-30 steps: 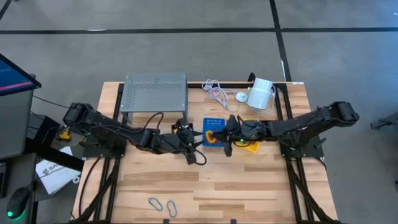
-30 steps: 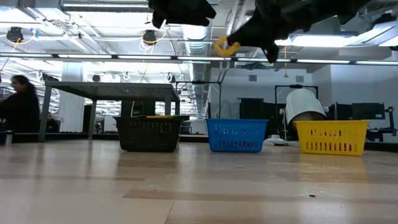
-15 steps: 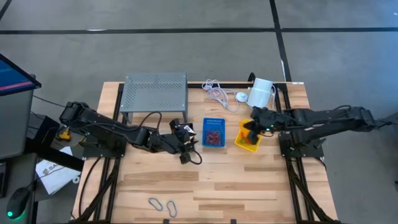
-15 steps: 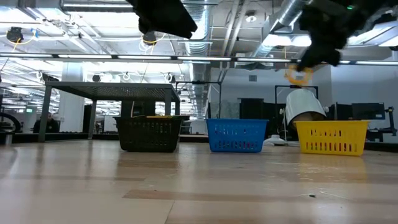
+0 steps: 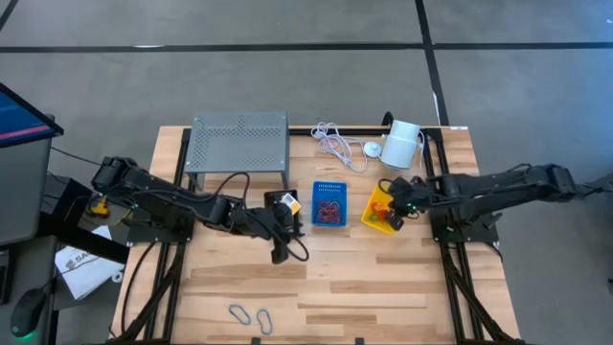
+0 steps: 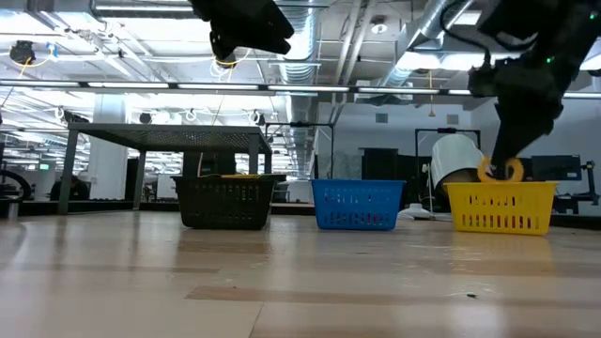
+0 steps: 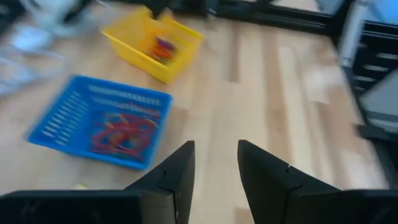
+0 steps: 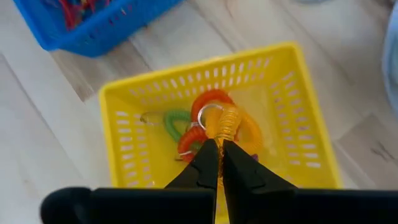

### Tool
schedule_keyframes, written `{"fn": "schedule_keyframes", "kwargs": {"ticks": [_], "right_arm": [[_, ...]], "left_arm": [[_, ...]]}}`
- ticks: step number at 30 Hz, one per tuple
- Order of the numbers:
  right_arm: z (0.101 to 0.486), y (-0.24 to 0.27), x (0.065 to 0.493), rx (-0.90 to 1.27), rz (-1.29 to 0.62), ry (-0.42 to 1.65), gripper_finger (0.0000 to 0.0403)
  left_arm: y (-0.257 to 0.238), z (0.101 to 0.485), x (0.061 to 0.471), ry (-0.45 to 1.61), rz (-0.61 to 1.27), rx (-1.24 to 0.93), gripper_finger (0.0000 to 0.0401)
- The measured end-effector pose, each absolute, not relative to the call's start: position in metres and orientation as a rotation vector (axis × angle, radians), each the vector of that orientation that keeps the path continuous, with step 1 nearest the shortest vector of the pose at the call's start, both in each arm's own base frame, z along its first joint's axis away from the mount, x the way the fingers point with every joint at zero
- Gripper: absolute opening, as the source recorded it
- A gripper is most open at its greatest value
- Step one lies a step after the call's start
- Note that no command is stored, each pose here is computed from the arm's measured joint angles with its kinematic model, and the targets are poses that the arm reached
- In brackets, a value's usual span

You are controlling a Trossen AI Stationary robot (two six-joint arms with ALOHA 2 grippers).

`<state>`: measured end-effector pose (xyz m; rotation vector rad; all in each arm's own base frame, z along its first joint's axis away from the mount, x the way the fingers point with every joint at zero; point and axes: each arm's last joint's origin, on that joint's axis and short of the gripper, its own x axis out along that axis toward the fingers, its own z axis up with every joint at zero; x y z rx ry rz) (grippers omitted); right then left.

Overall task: Pick & Place Office Desk Supplies
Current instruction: Put the yellow stretchable key holder into the yellow basket, then put the blue rubber band into the blue basket

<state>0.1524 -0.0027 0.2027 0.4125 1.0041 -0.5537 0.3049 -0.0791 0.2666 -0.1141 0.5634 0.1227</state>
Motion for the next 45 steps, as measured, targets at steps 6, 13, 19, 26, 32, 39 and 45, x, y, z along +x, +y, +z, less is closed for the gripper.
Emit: {"fn": "schedule_keyframes", "kwargs": {"ticks": [6,13,19,26,32,39,45], "right_arm": [[0.183,-0.002,0.162,0.388,-0.56,1.065,0.0025],[0.175,-0.002,0.168,0.382,-0.545,1.113,0.0079],[0.174,-0.001,0.169,0.389,-0.515,1.127,0.0154],[0.179,-0.001,0.168,0.388,-0.515,1.116,0.0209],[0.197,-0.001,0.17,0.394,-0.49,1.046,0.021],[0.209,-0.001,0.163,0.394,-0.472,1.0,0.0198],[0.224,-0.001,0.154,0.415,-0.407,0.895,0.0193]], "left_arm": [[-0.084,0.264,0.303,0.631,-0.014,-0.241,0.0111],[-0.094,0.263,0.3,0.647,-0.07,-0.267,0.0112],[-0.1,0.261,0.296,0.681,-0.077,-0.274,0.0113],[-0.112,0.258,0.29,0.749,-0.185,-0.273,0.0113],[-0.13,0.258,0.282,0.793,-0.291,-0.318,0.0113],[-0.159,0.237,0.277,0.887,-0.315,-0.305,0.0113],[-0.184,0.207,0.275,1.012,-0.385,-0.265,0.0113]]}}
